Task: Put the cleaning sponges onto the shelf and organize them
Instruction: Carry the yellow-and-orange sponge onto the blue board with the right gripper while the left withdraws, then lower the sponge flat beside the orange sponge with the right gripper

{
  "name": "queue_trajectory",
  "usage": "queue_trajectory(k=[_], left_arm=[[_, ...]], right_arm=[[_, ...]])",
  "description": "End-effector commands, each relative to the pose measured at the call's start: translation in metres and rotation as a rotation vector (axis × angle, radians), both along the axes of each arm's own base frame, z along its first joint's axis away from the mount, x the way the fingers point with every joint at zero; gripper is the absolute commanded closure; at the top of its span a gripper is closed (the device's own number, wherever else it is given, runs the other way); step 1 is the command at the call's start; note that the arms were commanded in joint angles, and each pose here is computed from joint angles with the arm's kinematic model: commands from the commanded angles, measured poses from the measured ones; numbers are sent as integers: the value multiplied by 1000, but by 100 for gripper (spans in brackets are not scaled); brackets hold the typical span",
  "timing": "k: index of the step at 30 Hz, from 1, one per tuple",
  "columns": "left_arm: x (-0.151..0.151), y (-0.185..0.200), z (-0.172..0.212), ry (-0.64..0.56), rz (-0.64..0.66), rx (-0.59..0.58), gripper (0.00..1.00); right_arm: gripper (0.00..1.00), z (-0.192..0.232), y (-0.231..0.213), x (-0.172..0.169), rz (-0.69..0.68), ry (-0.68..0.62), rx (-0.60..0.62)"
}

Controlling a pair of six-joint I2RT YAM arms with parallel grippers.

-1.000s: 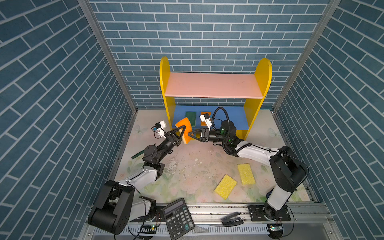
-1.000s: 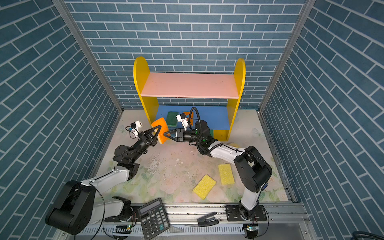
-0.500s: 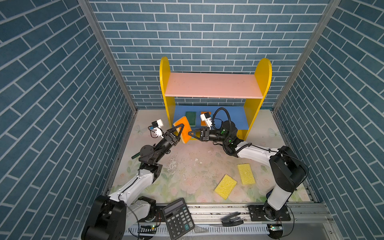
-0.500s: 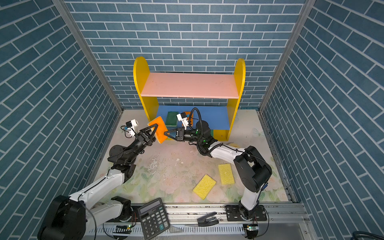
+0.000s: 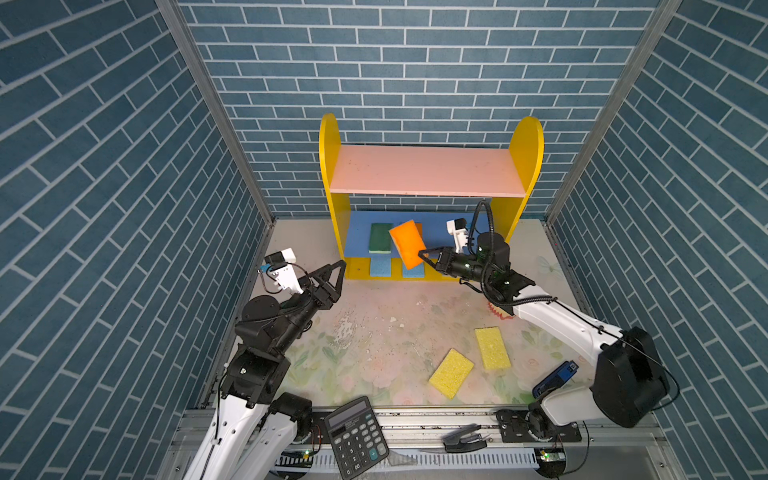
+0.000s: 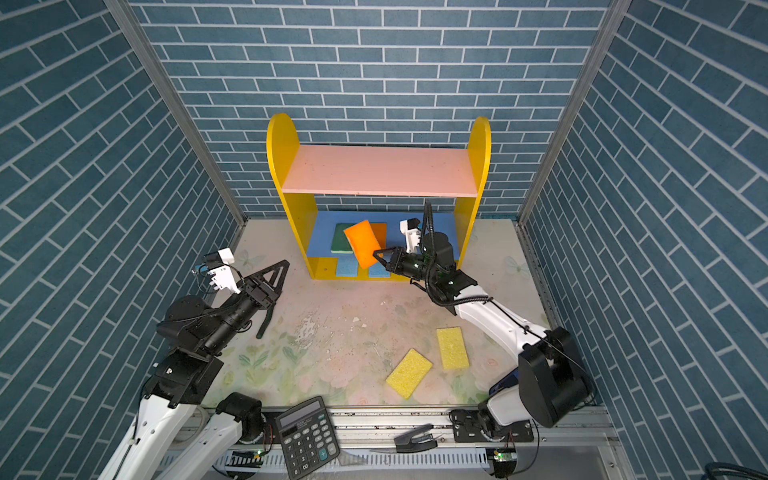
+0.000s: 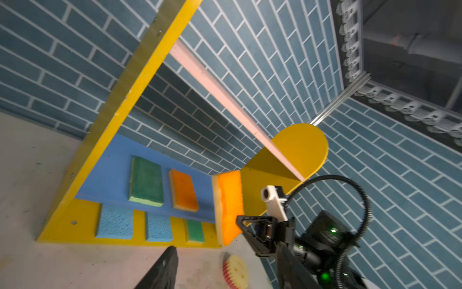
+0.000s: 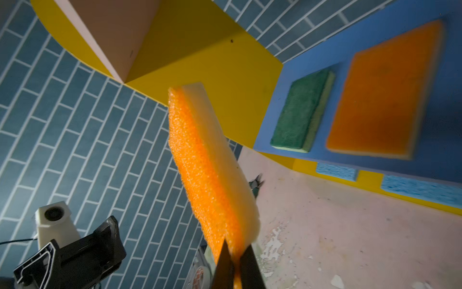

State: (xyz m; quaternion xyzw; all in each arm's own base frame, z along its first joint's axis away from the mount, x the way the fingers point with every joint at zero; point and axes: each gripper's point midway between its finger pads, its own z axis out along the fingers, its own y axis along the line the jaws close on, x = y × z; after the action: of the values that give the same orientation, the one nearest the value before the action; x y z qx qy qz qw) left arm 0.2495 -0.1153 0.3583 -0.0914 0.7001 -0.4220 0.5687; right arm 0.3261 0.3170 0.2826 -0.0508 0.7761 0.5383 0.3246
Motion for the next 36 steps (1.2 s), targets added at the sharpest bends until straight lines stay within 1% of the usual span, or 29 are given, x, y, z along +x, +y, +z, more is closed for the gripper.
queue_trajectory(k=[1, 4, 7, 11, 21, 26, 29, 36], left_arm=[[7, 8, -51, 164, 54, 139, 37], [11, 2, -50, 157, 27, 126, 39], [12, 2, -46, 138, 26, 120, 38], [11, 3, -44, 133, 31, 132, 39], [7, 10, -55, 153, 60, 168, 38], [8, 9, -56, 155, 56, 179, 38], [8, 9, -57, 154, 54, 187, 38], [8, 10, -61, 166, 55, 203, 38]], right_arm=[[100, -30, -49, 14, -208, -2, -257], [100, -34, -77, 24, -324, 19, -316], [100, -45, -103, 36, -440, 74, -386], [100, -49, -112, 52, -507, 102, -387], [100, -48, -108, 90, -553, 129, -324], [100, -58, -109, 105, -596, 182, -266], [100, -63, -104, 113, -589, 212, -240], [100, -74, -95, 124, -577, 253, -252]])
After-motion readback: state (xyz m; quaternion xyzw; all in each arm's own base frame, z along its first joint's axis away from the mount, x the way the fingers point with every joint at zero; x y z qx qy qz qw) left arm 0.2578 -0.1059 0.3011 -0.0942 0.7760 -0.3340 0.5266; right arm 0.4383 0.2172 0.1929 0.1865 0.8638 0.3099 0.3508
